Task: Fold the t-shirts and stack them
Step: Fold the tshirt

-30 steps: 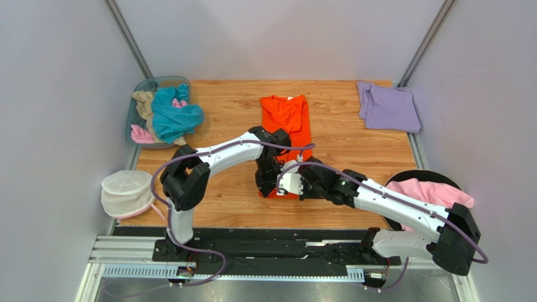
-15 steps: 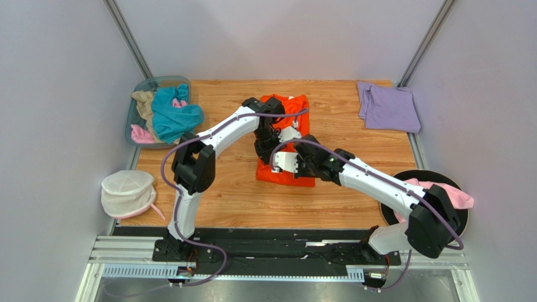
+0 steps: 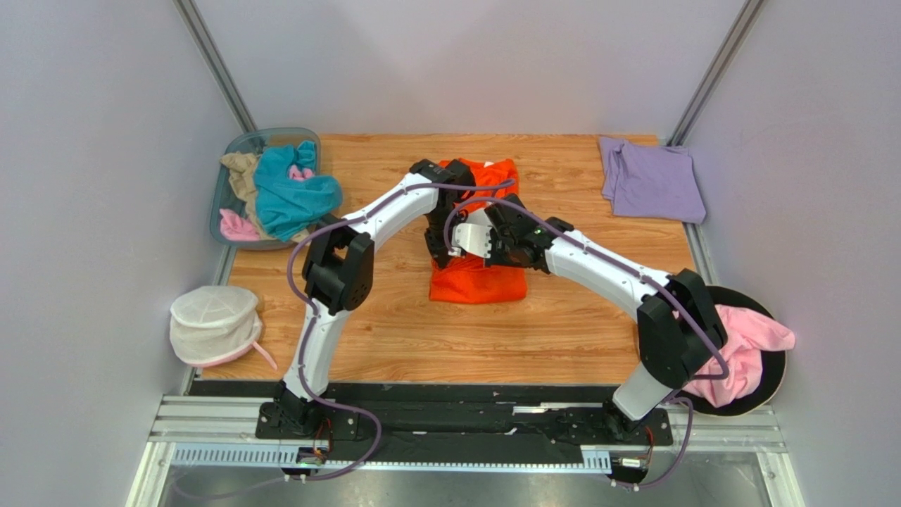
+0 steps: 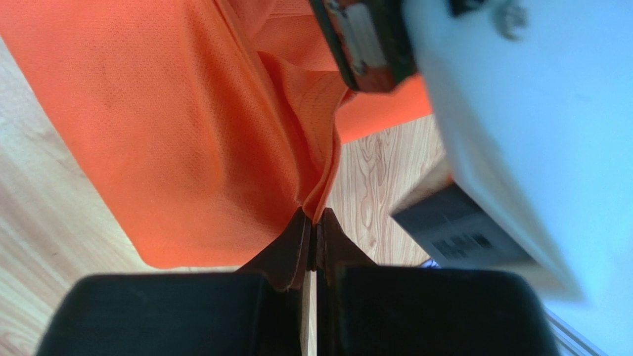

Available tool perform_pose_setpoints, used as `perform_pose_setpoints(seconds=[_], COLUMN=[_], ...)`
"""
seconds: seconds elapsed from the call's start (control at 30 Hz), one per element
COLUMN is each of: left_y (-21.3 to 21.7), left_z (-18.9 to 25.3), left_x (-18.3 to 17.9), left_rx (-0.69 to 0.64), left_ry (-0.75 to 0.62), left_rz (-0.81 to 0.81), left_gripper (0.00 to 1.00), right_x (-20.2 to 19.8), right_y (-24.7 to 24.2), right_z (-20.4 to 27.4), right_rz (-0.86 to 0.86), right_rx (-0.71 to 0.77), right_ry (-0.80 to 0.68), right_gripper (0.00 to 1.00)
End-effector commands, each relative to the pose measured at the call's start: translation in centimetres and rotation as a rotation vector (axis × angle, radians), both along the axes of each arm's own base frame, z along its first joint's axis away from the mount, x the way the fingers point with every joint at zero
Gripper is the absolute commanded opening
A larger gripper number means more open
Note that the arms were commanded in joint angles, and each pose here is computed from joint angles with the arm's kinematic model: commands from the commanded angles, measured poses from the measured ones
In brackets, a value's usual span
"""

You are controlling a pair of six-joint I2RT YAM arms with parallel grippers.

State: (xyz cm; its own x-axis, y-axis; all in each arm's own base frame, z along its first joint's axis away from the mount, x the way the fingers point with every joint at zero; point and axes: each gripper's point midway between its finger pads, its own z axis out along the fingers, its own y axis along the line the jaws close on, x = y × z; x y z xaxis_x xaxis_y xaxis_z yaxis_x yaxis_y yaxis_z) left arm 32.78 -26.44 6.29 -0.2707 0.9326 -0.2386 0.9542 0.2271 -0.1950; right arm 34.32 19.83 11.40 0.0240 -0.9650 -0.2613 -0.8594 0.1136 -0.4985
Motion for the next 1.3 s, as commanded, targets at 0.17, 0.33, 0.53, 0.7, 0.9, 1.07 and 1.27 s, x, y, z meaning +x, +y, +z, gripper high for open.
perform_pose_setpoints(seconds=[0.17,0.33,0.53,0.7,0.9,1.07,1.27], left_y=[0.0,-0.2,-0.7,-0.8,-1.0,-1.3,-1.2], left_z=[-0.4,-1.3,-0.7,-0.1,0.6,1.6,1.4], left_x=[3.0,3.9,5.0,5.7,6.5,7.7,9.7], left_rx=[0.004,0.014,-0.007,-0.013,-0.028,-0.051,-0.06], left_ry=[-0.065,-0.071,-0.11,-0.144,-0.18,-0.235,-0.296], left_rz=[-0.006,0.006,0.016,0.015,0.018,0.031,0.058], left_gripper=[0.0,0.0,0.0,0.0,0.0,0.0,0.0], right_x=[3.6,5.0,6.3,7.1,7.4,7.6,8.1], right_y=[1.2,1.5,1.3,1.0,0.8,0.5,0.5], right_z=[-0.5,-1.0,-1.8,-2.0,-1.9,-2.0,-2.0], right_rz=[-0.005,-0.019,-0.039,-0.055,-0.059,-0.064,-0.073], right_rx=[0.019,0.023,0.018,0.015,0.007,0.006,0.02], right_ry=[-0.038,-0.04,-0.034,-0.041,-0.046,-0.053,-0.074], right_gripper=[0.0,0.0,0.0,0.0,0.0,0.0,0.0])
